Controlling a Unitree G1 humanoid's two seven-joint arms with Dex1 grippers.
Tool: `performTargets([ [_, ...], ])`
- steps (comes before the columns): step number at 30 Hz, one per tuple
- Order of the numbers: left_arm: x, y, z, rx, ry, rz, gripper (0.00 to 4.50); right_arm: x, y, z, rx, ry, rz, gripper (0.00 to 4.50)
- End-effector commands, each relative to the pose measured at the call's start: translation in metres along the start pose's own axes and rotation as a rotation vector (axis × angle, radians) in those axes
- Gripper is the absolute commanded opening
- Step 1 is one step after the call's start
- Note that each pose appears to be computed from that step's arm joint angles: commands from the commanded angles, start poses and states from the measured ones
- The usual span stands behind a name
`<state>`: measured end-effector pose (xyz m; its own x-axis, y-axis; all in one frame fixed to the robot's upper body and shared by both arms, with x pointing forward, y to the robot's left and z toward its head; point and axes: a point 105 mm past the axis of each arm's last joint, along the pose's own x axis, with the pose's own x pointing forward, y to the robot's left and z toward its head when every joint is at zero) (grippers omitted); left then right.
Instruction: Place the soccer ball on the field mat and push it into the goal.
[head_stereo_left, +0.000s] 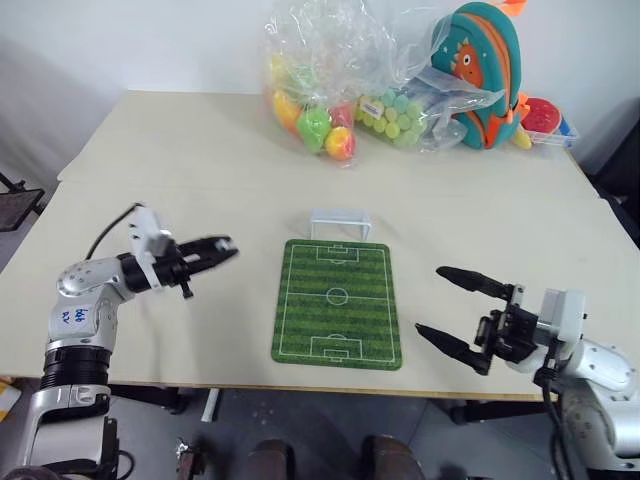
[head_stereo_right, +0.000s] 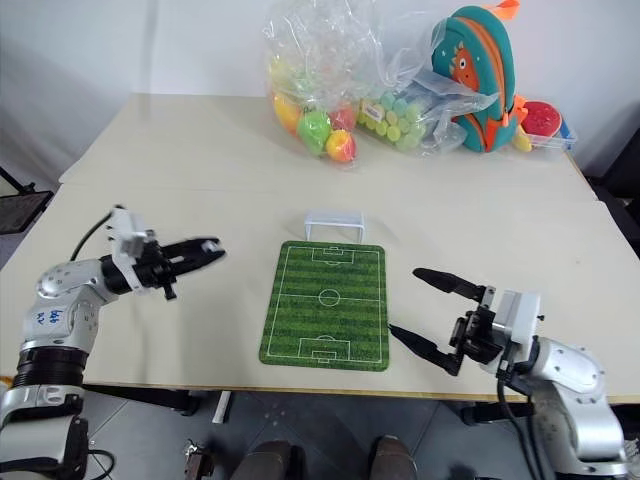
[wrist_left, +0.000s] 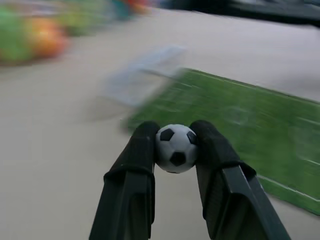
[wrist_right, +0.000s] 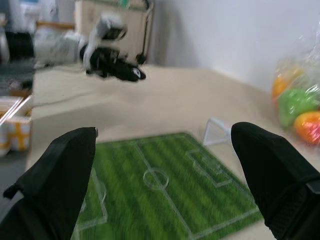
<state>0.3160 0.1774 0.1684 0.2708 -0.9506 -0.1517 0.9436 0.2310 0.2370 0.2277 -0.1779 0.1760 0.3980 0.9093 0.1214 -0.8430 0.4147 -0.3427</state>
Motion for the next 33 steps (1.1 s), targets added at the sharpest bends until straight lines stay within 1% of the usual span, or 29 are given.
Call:
performTargets([
  [1,0.034,-0.026,0.005,0.027,0.005,-0.19,0.86,-0.004,0.013,0.008,0.018,0.01,0.11,4.5],
  [2,0.044,-0.032,0.004,0.038,0.004,-0.217,0.86,-0.005,0.017,0.007,0.035,0.02,0.133,4.5],
  [4,0.064,-0.046,-0.007,0.057,0.037,-0.284,0.86,-0.01,0.026,0.004,0.054,0.045,0.19,4.5],
  [7,0.087,-0.052,-0.015,0.038,0.053,-0.278,0.86,-0.02,0.033,-0.001,0.053,0.092,0.24,4.5],
  [11,0.108,-0.066,-0.028,0.054,0.115,-0.312,0.86,-0.04,0.029,-0.005,0.053,0.153,0.213,4.5],
  [14,0.124,-0.076,-0.031,0.06,0.131,-0.323,0.86,-0.055,0.026,-0.007,0.051,0.198,0.182,4.5],
  [18,0.135,-0.085,-0.032,0.058,0.133,-0.326,0.86,-0.056,0.027,-0.006,0.053,0.202,0.16,4.5],
  [21,0.139,-0.09,-0.035,0.086,0.148,-0.336,0.86,-0.053,0.03,-0.006,0.058,0.19,0.144,4.5],
  [33,0.142,-0.096,-0.035,0.068,0.138,-0.367,0.86,-0.051,0.035,-0.006,0.067,0.18,0.107,4.5],
])
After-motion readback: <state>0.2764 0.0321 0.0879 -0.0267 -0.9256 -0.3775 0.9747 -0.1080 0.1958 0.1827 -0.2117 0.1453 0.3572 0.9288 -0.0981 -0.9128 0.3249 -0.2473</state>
